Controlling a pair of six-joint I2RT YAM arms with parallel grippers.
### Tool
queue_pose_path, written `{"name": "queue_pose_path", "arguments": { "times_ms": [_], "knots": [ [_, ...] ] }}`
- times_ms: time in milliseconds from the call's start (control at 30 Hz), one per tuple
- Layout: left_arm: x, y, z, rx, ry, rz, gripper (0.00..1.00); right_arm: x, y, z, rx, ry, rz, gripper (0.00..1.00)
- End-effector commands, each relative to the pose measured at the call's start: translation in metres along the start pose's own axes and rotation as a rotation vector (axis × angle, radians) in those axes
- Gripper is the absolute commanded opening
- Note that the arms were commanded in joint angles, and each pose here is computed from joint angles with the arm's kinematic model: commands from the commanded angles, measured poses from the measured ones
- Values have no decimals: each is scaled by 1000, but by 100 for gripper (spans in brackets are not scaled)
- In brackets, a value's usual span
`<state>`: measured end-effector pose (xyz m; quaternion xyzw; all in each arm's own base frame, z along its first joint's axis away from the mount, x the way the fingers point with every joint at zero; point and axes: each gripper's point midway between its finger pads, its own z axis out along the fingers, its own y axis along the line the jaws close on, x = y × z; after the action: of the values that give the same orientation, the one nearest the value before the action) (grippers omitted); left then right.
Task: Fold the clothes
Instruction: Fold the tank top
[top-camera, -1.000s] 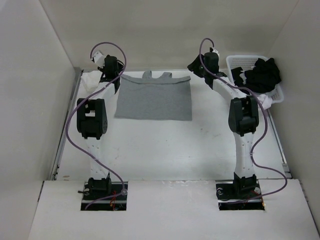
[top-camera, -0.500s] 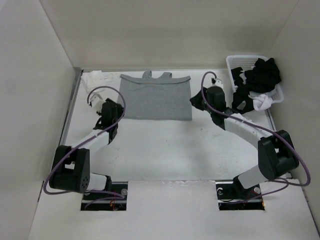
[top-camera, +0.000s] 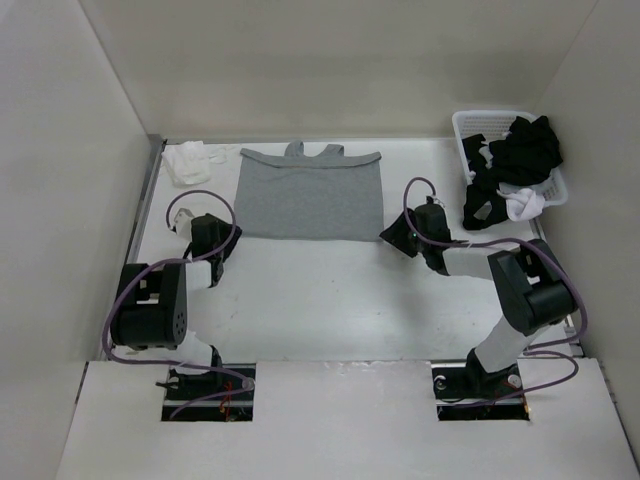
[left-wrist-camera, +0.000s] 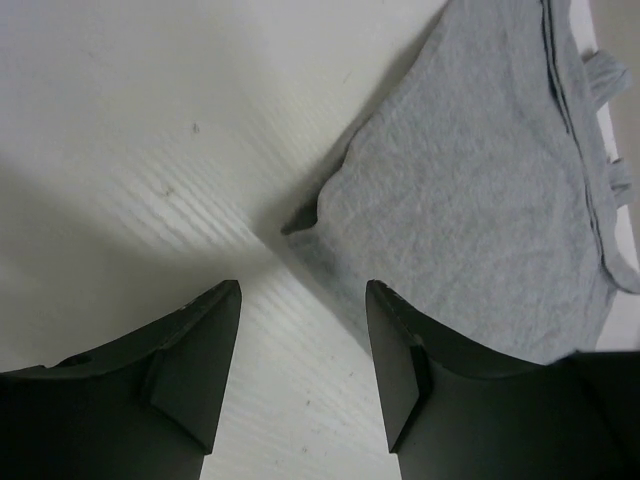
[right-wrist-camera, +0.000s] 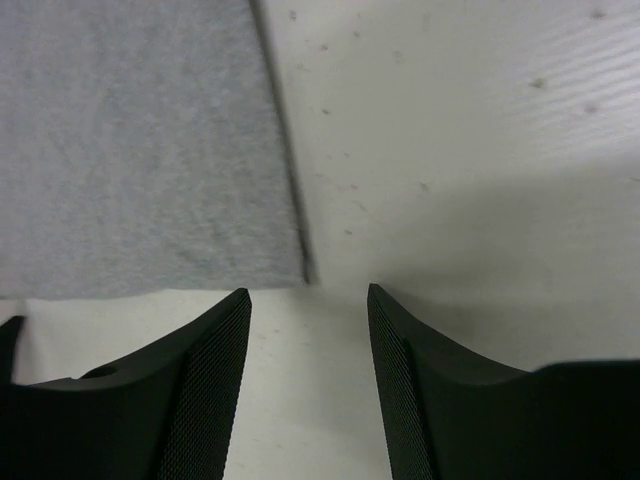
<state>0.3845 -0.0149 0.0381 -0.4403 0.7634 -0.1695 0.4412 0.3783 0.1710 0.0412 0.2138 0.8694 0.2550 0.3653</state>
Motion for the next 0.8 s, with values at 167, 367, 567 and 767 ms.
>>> {"name": "queue_pose_path", "arguments": {
  "times_ms": [167,367,567,767],
  "knots": [
    [-4,2,26,33,-11,-146,44,-9,25,8,-109,-35,53,54],
    [8,9,28,37,35,-183,26,-7,17,8,-87,-35,64,50],
    [5,13,18,31,16,-165,24,-7,15,8,-64,-39,60,51],
    [0,9,15,37,2,-155,11,-6,12,19,-44,-32,71,49]
  ]
}}
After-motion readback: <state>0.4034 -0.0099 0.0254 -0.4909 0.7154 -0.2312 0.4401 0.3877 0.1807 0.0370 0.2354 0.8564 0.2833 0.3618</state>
